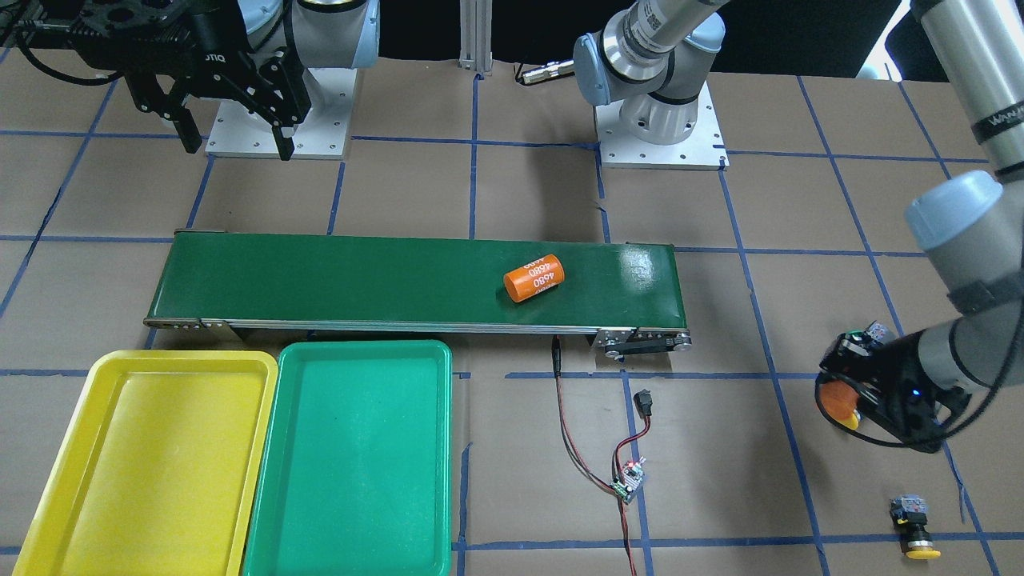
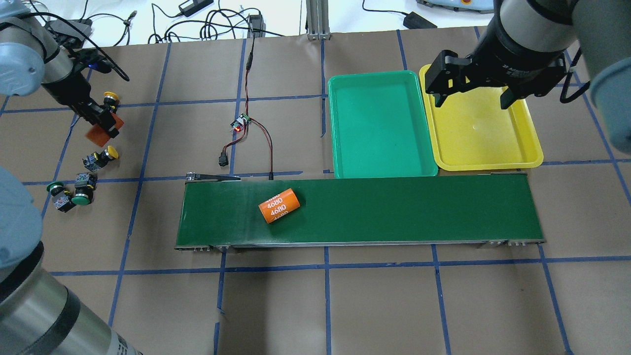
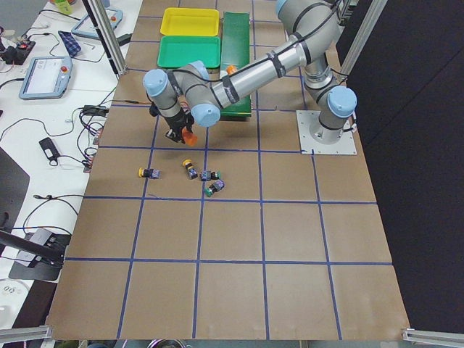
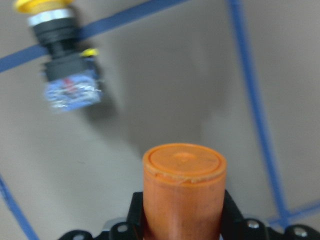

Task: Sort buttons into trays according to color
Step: 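Place the second orange cylinder on the conveyor belt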

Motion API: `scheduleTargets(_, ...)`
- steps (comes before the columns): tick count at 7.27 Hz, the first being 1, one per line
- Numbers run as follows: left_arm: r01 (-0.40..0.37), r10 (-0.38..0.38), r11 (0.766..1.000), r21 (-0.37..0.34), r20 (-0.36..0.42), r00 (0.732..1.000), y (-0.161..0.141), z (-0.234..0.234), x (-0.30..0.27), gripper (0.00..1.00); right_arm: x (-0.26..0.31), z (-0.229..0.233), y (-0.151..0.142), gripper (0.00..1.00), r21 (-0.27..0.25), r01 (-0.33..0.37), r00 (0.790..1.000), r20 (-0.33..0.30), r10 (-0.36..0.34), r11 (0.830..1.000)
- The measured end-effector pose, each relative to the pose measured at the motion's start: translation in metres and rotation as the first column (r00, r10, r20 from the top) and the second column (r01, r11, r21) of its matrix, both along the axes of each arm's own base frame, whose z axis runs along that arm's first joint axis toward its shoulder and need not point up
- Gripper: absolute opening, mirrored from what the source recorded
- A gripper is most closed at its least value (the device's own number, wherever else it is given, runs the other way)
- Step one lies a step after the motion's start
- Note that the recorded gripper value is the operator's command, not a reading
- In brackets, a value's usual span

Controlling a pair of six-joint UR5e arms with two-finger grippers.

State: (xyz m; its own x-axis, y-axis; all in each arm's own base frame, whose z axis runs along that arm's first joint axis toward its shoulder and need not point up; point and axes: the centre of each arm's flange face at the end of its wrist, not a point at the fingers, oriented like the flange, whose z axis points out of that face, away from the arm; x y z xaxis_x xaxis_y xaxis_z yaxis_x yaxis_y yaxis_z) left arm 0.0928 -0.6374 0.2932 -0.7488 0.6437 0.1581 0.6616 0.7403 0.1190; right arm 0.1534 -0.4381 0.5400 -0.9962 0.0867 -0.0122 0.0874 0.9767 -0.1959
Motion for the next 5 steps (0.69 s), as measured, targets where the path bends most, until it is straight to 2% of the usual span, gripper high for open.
scheduleTargets(1, 0.127, -0.127, 0.992, 0.014, -0.027, 0.992, 0.027, 0.008, -0.052, 0.0, 0.0, 0.0, 0.0, 1.0, 0.0, 0.0, 1.0, 0.0, 0.0, 1.0)
scheduleTargets(2, 0.237, -0.236, 0.971, 0.024, -0.046, 0.971, 0.055, 0.012, -0.1, 0.0, 0.0, 0.0, 0.0, 1.0, 0.0, 0.0, 1.0, 0.001, 0.0, 1.0)
scheduleTargets(3, 0.328, -0.326, 0.944, 0.026, -0.059, 0.944, 0.083, 0.015, -0.142, 0.0, 0.0, 0.0, 0.0, 1.0, 0.0, 0.0, 1.0, 0.001, 0.0, 1.0)
scheduleTargets(4, 0.419, -0.417, 0.908, 0.019, -0.064, 0.907, 0.108, 0.017, -0.181, 0.0, 0.0, 0.0, 0.0, 1.0, 0.0, 0.001, 1.0, 0.001, -0.001, 1.0)
scheduleTargets(5, 0.485, -0.484, 0.874, 0.005, -0.058, 0.873, 0.128, 0.013, -0.21, 0.04, 0.0, 0.0, 0.0, 1.0, 0.0, 0.001, 1.0, 0.001, -0.001, 1.0)
